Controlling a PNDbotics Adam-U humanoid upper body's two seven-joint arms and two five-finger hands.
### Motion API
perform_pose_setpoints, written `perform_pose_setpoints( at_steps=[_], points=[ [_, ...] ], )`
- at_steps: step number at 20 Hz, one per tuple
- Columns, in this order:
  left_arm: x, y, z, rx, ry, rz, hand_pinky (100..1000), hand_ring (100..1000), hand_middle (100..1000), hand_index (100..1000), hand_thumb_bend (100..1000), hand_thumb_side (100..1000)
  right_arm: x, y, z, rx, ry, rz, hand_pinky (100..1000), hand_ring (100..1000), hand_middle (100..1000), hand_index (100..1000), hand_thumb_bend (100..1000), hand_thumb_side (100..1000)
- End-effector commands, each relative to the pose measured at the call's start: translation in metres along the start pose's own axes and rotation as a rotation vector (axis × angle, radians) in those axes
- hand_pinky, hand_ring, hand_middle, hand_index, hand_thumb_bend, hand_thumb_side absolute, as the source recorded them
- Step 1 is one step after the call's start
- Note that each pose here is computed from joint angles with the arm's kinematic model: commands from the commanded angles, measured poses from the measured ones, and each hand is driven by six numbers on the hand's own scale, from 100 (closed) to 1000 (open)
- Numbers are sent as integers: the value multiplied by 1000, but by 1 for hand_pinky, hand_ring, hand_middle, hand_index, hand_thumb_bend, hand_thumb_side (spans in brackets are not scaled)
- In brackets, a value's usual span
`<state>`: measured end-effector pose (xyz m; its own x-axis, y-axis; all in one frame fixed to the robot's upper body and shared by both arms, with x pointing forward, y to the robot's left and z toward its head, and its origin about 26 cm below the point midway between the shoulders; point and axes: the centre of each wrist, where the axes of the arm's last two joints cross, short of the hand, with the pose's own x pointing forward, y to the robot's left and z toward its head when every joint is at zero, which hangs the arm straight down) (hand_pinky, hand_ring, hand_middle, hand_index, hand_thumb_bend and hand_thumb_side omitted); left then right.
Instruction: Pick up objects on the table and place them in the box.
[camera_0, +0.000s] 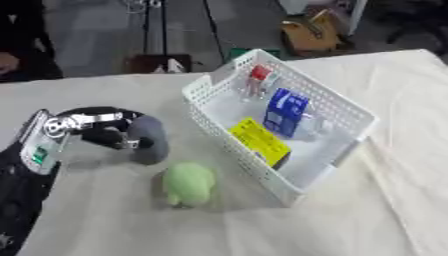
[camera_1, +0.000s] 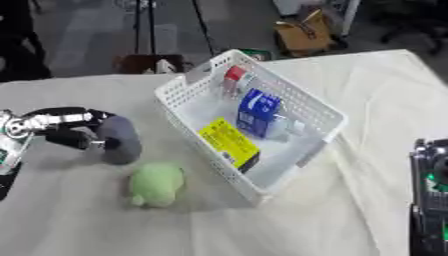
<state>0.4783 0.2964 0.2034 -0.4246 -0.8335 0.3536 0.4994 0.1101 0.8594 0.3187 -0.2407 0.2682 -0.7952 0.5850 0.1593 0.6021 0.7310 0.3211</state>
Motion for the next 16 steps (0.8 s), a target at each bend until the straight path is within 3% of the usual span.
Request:
perform_pose_setpoints(
  at_steps=[1, 10, 11, 16],
  points=[
    [4, 14, 5, -31, -44, -66, 901, 798, 869, 994, 487, 767, 3, -1, -11, -12, -33, -12, 786, 715, 577, 795, 100, 944],
    [2, 13, 5, -28, -44, -44, 894, 784, 846, 967, 441, 771, 3, -1, -12, -15, -35, -12, 786, 716, 577, 795, 100, 943],
    [2, 13, 5, -23, -46, -38, 885, 770, 820, 891, 370, 758, 3, -1, -12, -15, -34, -11, 786, 716, 576, 795, 100, 941],
    [2, 14, 7, -5, -43, -14, 875, 753, 787, 800, 303, 742, 3, -2, -12, -20, -31, -8, 786, 716, 576, 794, 100, 940]
  ],
)
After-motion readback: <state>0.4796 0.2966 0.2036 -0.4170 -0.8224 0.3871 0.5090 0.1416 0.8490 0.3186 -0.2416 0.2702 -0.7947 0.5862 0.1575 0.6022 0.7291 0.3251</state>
